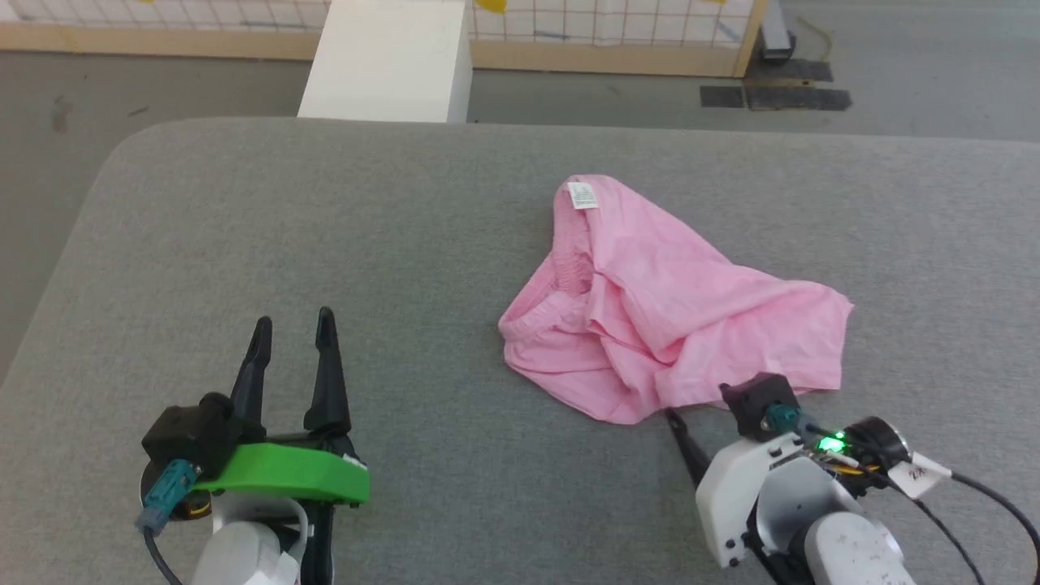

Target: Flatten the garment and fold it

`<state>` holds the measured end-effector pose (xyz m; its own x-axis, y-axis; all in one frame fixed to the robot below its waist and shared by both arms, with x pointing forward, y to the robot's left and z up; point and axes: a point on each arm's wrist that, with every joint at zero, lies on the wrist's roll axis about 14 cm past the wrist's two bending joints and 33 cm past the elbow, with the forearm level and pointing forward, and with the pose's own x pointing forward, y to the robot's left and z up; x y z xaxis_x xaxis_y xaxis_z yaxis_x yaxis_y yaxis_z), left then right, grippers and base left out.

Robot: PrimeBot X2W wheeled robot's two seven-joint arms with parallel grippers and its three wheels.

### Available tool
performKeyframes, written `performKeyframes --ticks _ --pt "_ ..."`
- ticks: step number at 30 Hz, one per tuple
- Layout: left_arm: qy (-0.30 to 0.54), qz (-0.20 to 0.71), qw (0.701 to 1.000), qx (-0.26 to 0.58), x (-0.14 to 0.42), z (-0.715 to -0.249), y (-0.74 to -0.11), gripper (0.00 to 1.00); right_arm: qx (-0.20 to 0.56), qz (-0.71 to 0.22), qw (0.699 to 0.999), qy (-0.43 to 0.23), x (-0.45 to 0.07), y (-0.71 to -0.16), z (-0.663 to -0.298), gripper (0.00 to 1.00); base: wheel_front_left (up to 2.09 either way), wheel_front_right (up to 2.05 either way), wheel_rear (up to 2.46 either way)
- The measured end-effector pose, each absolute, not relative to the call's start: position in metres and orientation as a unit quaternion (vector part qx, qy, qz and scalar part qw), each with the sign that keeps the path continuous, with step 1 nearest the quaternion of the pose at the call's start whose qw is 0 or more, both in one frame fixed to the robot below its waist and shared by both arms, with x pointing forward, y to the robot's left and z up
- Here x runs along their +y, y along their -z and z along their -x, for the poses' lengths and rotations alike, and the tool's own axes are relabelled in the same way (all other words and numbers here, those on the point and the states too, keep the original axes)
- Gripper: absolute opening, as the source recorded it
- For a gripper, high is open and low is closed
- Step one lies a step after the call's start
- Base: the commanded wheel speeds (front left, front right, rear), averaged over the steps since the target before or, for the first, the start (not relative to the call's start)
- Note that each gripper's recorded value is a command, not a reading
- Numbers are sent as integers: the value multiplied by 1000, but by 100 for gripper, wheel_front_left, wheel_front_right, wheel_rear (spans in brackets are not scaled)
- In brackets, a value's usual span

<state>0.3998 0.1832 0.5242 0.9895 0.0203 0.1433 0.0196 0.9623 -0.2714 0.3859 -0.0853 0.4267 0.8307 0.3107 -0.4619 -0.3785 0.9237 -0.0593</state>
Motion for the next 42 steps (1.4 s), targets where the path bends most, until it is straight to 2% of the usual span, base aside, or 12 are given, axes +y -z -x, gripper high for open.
performKeyframes --ticks 1,2,3,6,10,15,21,28,29,31,37,42 --pt "-1 137 988 -73 184 -400 -524 100 240 83 950 -179 -87 -421 -388 100 0 0 0" --pt "-3 137 988 -73 185 -401 -524 100 247 86 949 -178 -88 -417 -390 91 0 0 0" --pt "-5 136 988 -72 187 -401 -523 100 248 86 948 -178 -88 -417 -393 50 0 0 0" --pt "-14 135 989 -67 192 -400 -519 100 254 88 945 -185 -83 -412 -400 0 0 0 0" --pt "-22 134 989 -62 197 -400 -515 100 260 82 944 -186 -82 -406 -404 0 0 0 0" --pt "-18 139 988 -64 194 -401 -517 100 239 49 959 -142 -109 -419 -413 0 0 0 0" --pt "-6 141 987 -72 186 -403 -523 100 176 -1 984 25 -220 -459 -413 0 0 0 0" --pt "14 146 987 -70 171 -410 -523 100 188 -17 964 185 -325 -460 -370 0 0 0 0" --pt "17 146 987 -69 169 -411 -522 100 195 -23 961 197 -332 -456 -365 12 0 0 0" --pt "22 147 987 -66 165 -413 -521 100 194 -30 956 217 -344 -454 -359 100 0 0 0" --pt "31 149 986 -61 159 -414 -518 100 149 -30 963 221 -347 -463 -364 100 0 0 0" --pt "48 159 984 -57 147 -415 -517 100 97 -41 979 173 -316 -468 -373 100 0 0 0"
